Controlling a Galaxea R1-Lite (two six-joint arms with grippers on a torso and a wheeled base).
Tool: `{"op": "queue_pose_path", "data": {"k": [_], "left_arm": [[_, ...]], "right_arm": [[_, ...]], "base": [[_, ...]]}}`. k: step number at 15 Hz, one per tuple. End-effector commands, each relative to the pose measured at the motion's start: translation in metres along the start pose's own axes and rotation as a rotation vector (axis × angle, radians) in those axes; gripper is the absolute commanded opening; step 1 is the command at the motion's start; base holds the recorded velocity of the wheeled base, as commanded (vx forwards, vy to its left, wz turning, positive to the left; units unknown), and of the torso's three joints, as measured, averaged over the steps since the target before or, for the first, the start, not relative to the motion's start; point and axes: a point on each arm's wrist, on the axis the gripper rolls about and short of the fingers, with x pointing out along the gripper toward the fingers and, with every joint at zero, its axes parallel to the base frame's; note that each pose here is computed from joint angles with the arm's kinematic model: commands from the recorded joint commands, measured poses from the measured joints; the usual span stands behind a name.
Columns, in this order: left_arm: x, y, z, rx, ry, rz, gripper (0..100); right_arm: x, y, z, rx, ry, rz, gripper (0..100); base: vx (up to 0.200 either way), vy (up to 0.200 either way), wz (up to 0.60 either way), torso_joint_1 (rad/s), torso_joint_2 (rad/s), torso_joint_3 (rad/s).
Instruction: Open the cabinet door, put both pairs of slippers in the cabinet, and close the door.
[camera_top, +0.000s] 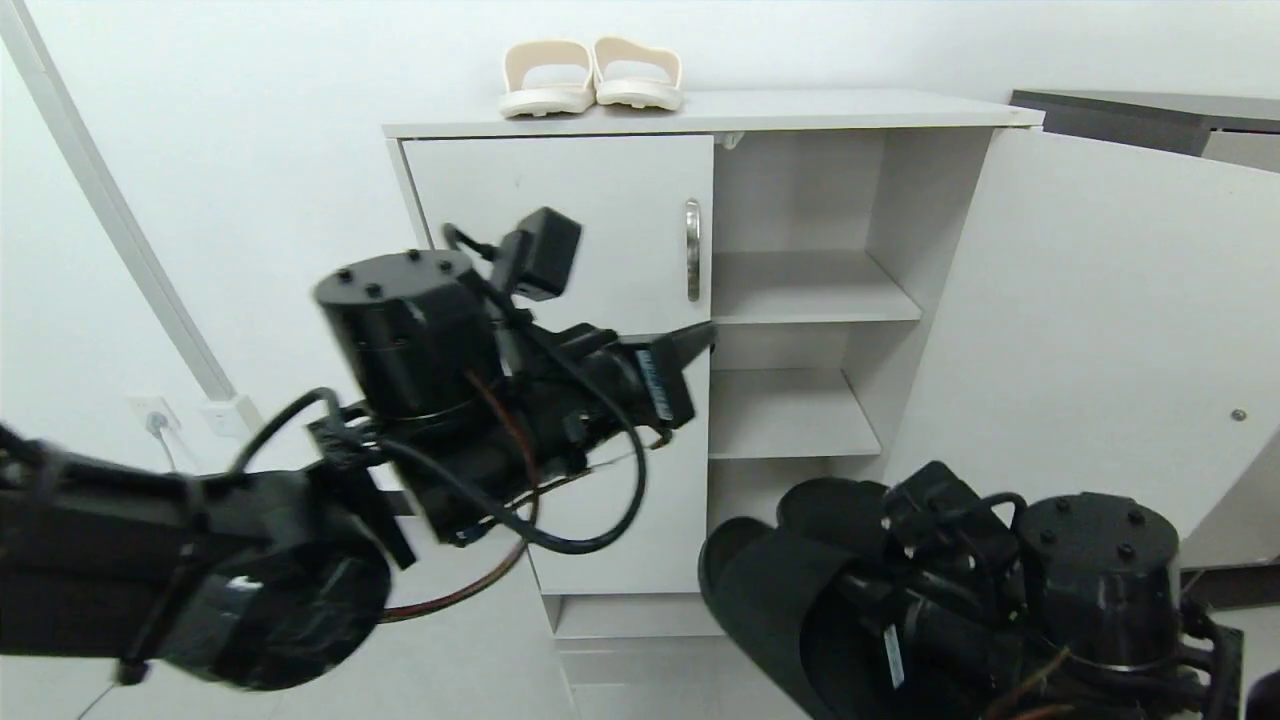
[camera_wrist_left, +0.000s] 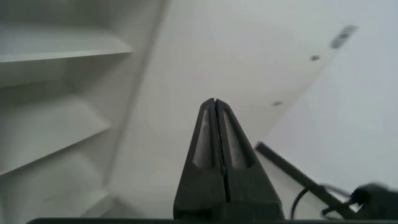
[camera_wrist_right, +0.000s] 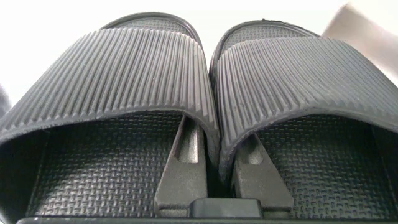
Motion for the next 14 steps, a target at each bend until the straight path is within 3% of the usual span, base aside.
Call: {"op": "queue_pose_path", "data": {"k": [1,2,3,4,5,6,8,9,10,13,14], "left_arm": [[-0.095,0.032,0.025,0.070,-0.097,0.338,0],[-0.130,0.036,0.024,0.100,-0.119,0.469,0],[-0.210,0.029,0.003,0.128,-0.153,0.678,0],[-0.247,0.025,-0.017,0.135,-0.143,0.773,0],[-0.272,0.021,-0.031,0.162,-0.147,0.857,0],[-0.311,0.014,-0.060,0.202,-0.144,1.019,0],[-0.344,0.006,-0.092,0.225,-0.158,1.146,0],[-0.347,0.010,-0.107,0.155,-0.185,1.218,0],[-0.345,0.011,-0.108,0.133,-0.236,1.181,0],[-0.340,0.008,-0.112,0.143,-0.101,0.886,0],[-0.338,0.007,-0.115,0.169,-0.041,0.786,0]], "right_arm": [[0.037,-0.015,0.004,0.047,-0.003,-0.179,0],[0.048,-0.018,0.010,0.089,-0.028,-0.255,0],[0.072,-0.030,0.020,0.125,-0.068,-0.458,0],[0.077,-0.034,0.019,0.131,-0.068,-0.499,0],[0.078,-0.036,0.018,0.132,-0.066,-0.504,0],[0.079,-0.036,0.017,0.131,-0.063,-0.504,0],[0.078,-0.033,0.017,0.130,-0.064,-0.495,0],[0.077,-0.031,0.015,0.129,-0.060,-0.491,0],[0.076,-0.030,0.014,0.128,-0.058,-0.485,0],[0.071,-0.023,0.012,0.127,-0.094,-0.455,0],[0.069,-0.020,0.011,0.123,-0.101,-0.426,0]], "base": [[0.000,0.000,0.00,0.000,0.00,0.000],[0.000,0.000,0.00,0.000,0.00,0.000],[0.000,0.000,0.00,0.000,0.00,0.000],[0.000,0.000,0.00,0.000,0.00,0.000],[0.000,0.000,0.00,0.000,0.00,0.000],[0.000,0.000,0.00,0.000,0.00,0.000],[0.000,0.000,0.00,0.000,0.00,0.000],[0.000,0.000,0.00,0.000,0.00,0.000],[0.000,0.000,0.00,0.000,0.00,0.000],[0.000,0.000,0.00,0.000,0.00,0.000],[0.000,0.000,0.00,0.000,0.00,0.000]]}}
